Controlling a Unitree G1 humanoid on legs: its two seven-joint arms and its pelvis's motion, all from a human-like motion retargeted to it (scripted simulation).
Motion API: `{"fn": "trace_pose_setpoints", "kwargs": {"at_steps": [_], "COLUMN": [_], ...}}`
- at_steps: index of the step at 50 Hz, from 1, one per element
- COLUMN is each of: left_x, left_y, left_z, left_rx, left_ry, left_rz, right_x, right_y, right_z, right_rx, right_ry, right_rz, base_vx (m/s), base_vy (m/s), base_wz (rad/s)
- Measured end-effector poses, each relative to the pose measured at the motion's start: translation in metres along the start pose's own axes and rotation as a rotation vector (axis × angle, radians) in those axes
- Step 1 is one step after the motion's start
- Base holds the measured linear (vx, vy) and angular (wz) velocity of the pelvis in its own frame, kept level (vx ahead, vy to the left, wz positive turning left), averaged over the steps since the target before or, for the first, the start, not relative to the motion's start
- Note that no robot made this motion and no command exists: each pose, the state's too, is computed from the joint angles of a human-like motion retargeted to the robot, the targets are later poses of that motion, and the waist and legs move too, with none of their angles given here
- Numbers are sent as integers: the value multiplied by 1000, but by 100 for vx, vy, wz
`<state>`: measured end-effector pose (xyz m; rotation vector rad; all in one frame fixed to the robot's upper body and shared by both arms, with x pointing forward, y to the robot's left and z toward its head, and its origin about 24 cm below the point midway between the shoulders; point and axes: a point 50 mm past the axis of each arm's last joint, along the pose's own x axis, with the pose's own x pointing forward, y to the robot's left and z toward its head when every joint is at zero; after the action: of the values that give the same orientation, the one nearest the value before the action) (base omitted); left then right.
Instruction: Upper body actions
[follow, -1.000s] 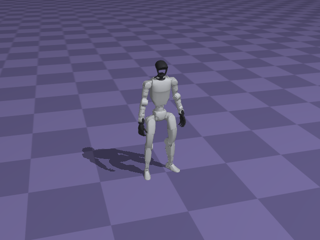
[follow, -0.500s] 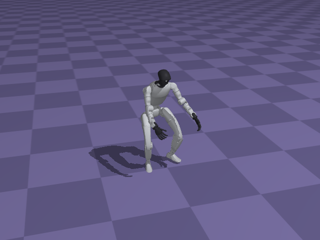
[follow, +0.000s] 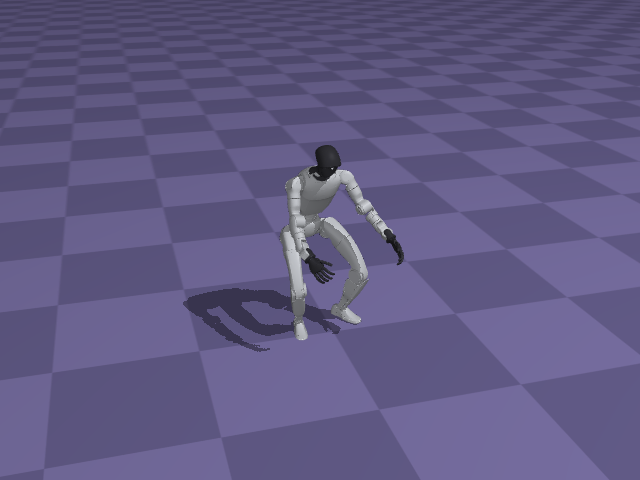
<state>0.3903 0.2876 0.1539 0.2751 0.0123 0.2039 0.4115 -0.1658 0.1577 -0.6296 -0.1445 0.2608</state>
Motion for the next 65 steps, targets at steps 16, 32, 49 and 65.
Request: {"fn": "trace_pose_setpoints", "kwargs": {"at_steps": [16, 32, 49, 65], "left_x": [-257, -484, -325, -83], "left_y": [-79, -98, -88, -111], "left_z": [-286, -304, -305, -155], "left_rx": [75, -357, -115, 20], "left_ry": [1071, 1726, 1276, 463], "left_rz": [-267, 29, -200, -316], "right_x": [-268, -470, -293, -77], "right_y": [178, 226, 210, 116], "right_z": [-219, -204, -215, -112], "right_rx": [-37, 200, 92, -10], "right_ry": [1008, 1724, 1114, 376], "right_rz": [294, 341, 443, 195], "base_vx": [24, 21, 0, -24], "base_vy": [1, 1, 1, -1], "base_wz": [12, 3, 14, -5]}}
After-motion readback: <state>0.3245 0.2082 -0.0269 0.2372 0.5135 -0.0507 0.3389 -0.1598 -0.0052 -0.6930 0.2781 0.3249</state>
